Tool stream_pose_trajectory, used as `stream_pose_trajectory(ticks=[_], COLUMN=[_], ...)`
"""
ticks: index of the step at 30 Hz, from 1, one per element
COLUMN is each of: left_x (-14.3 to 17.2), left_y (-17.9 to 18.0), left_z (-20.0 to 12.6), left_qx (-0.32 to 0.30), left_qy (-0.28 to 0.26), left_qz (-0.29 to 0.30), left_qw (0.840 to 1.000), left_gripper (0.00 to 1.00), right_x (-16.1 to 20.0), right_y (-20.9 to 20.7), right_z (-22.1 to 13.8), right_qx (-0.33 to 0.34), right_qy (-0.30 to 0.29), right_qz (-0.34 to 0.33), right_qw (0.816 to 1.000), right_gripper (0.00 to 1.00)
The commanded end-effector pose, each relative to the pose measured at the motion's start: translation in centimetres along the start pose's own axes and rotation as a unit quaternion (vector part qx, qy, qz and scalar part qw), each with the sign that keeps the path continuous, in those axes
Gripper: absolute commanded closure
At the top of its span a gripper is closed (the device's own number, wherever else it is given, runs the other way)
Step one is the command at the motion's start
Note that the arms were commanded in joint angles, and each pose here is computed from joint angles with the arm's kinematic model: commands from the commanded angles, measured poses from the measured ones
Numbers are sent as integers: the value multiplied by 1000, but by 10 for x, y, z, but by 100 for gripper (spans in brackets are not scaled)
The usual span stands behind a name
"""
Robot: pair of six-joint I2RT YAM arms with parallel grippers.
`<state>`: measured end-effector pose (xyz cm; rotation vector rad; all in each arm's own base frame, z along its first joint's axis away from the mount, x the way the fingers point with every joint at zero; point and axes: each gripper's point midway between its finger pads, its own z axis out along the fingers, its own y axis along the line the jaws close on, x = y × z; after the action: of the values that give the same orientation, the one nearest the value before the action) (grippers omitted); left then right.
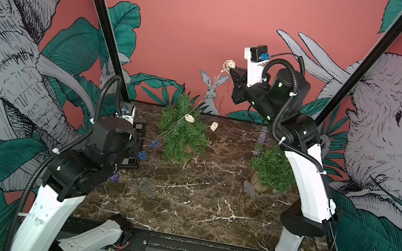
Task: Wrap string light around the christmas tree
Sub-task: Wrap the light string around the Christmas tree.
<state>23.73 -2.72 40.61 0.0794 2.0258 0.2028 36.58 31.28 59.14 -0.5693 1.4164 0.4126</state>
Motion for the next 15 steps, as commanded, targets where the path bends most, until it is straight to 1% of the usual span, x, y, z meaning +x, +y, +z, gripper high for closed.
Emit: stream_pose_trajectory(ticks=[1, 6, 8, 11, 15], left_x=[-29, -36, -43, -57, -78], left_y=[9, 8, 5, 8, 24], left_z=[-3, -4, -1, 7, 14], left_qx=[-19, -15, -13, -31, -60], left_qy=[-45, -59, -65, -73, -94], left_qz=[-12, -17, -16, -19, -56], left_qw=[999, 998, 998, 997, 992], left_gripper=[100, 100, 100, 100, 100], right_x=[-43, -46, -45, -41, -38], right_y=[-18, -28, -37, -56, -80], right_z=[-17, -14, -7, 8, 18], right_qx=[28, 45, 55, 67, 83], right_qy=[-71, -82, -90, -99, -116], right_qz=[-5, -13, -8, 17, 51], right_qw=[997, 996, 994, 993, 988], right_gripper=[100, 100, 100, 100, 100])
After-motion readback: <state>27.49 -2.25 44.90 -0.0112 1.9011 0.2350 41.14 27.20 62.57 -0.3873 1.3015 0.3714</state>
